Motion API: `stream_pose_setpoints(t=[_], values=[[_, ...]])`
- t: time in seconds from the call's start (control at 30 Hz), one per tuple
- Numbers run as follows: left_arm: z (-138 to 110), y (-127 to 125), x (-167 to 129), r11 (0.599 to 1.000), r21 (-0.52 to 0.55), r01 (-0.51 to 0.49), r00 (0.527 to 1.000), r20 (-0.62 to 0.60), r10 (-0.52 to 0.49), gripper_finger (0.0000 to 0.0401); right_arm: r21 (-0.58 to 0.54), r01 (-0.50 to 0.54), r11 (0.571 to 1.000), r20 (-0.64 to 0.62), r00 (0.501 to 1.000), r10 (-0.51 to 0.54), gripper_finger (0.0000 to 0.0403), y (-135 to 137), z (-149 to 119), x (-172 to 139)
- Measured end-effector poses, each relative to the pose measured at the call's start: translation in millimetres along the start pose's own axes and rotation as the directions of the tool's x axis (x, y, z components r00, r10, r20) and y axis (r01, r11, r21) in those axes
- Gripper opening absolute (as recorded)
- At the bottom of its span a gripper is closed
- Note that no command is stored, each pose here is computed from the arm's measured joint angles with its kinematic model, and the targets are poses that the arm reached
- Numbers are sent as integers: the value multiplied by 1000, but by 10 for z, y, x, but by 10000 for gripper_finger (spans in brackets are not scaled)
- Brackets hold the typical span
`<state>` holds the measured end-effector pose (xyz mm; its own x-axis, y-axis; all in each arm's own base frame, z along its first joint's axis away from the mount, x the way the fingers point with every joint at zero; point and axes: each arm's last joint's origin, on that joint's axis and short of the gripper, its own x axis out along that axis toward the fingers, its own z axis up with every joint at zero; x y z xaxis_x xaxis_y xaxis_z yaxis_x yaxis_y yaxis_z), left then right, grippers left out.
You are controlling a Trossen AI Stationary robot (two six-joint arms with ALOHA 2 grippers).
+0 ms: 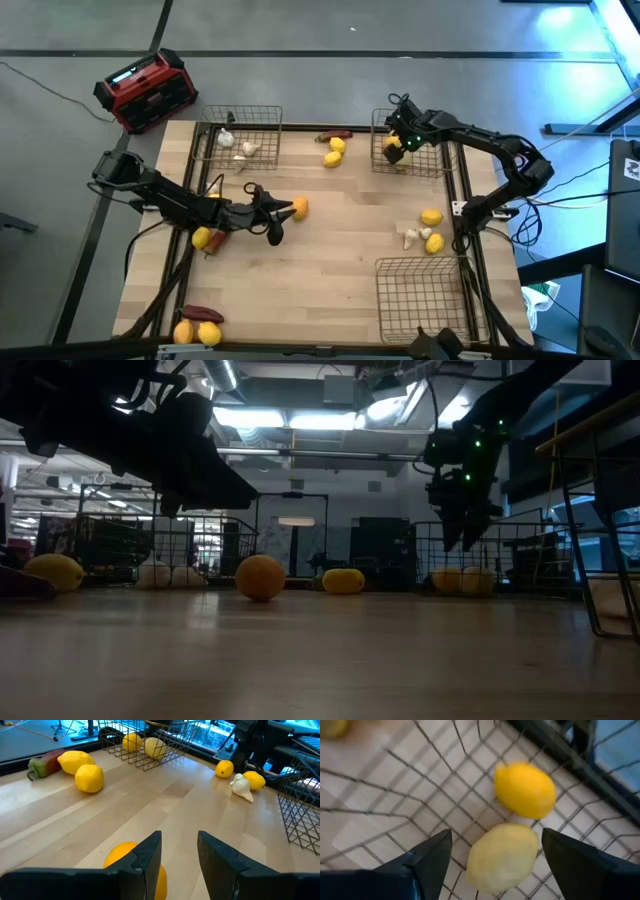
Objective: Sort produce into baskets
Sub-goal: Put the yellow lemon into the top right wire basket
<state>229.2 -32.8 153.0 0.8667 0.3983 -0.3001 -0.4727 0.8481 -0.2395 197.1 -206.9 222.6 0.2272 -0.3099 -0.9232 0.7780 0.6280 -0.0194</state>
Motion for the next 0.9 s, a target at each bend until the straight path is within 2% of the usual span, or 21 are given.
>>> stream_pose_setpoints(t=[0.17, 0.33, 0.63, 0.9], values=[[0, 0, 0, 1000, -1, 0, 1000, 0, 0, 123, -3, -48, 999, 66, 997, 48, 294, 19, 96, -214], [0, 0, 0, 1000, -1, 0, 1000, 0, 0, 123, -53, -106, 993, 129, 985, 112, 294, 189, 131, -399], [0, 0, 0, 1000, -1, 0, 1000, 0, 0, 123, -257, -198, 946, 236, 936, 260, 294, 825, 116, -548], [0, 0, 0, 1000, 0, 0, 1000, 0, 0, 123, -414, -258, 873, 343, 844, 413, 294, 1372, 53, -700]])
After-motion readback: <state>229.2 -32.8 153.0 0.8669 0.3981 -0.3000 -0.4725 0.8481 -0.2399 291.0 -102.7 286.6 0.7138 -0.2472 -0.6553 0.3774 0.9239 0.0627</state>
